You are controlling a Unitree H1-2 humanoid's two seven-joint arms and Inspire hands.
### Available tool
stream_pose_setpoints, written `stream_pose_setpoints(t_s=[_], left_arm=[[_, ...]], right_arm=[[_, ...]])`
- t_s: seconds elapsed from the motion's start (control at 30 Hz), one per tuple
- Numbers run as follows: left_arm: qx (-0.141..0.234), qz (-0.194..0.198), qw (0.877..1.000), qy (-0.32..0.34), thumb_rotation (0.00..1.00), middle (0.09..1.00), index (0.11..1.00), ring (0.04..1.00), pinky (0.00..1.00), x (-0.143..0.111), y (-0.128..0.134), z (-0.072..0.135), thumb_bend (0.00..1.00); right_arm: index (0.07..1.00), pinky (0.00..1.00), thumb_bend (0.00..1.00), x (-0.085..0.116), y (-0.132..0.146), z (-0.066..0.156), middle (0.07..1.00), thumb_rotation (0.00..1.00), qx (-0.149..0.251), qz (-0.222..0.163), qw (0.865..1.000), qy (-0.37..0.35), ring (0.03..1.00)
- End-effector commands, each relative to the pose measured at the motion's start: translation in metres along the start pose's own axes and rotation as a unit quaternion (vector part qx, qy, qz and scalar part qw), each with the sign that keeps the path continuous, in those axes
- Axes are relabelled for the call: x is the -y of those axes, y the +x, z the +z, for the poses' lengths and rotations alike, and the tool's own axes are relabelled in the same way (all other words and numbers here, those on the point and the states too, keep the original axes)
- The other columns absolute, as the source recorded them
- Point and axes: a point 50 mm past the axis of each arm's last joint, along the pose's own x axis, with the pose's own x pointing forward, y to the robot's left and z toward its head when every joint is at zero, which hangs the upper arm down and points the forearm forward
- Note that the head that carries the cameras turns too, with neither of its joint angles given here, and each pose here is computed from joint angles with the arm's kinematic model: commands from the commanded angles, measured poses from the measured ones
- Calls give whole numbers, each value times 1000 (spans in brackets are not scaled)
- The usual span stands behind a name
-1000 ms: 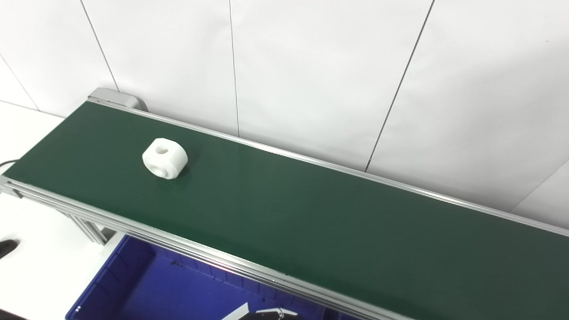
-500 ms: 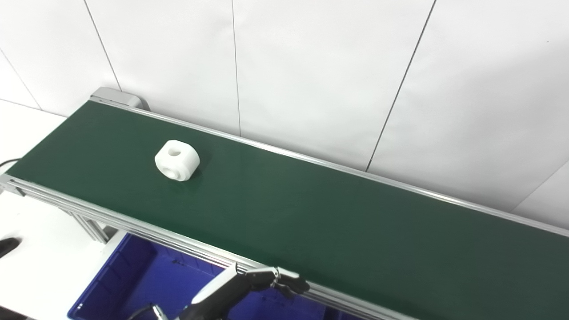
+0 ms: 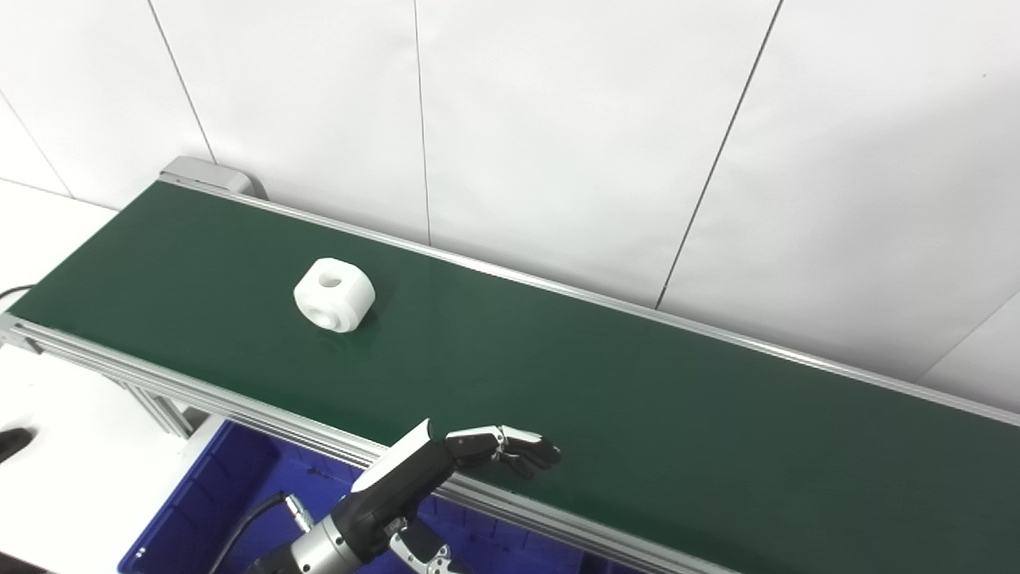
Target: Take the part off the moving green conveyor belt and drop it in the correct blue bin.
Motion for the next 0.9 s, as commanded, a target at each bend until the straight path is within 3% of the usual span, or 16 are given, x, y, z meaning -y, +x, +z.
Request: stream_pose_setpoints(t_s=[0.0,0.5,0.7,0.87], left_arm=[[27,2,1000,5,156,807,753,756,687,-7,4,5,968],[11,22,999,45,190,860,816,824,764,-20,5,0,919],[4,8,998,57,215,883,847,862,819,-30,22,-1,922],[6,12,996,93,263,895,867,866,810,-41,44,-3,909]], right_arm=[[899,676,807,2,2,5,837,334,30,-7,1000,6,771],[851,625,798,-3,9,8,790,327,44,-1,999,3,724],[853,627,808,0,11,8,794,324,41,1,999,9,720],[855,623,810,1,11,7,798,312,38,-1,999,10,721]])
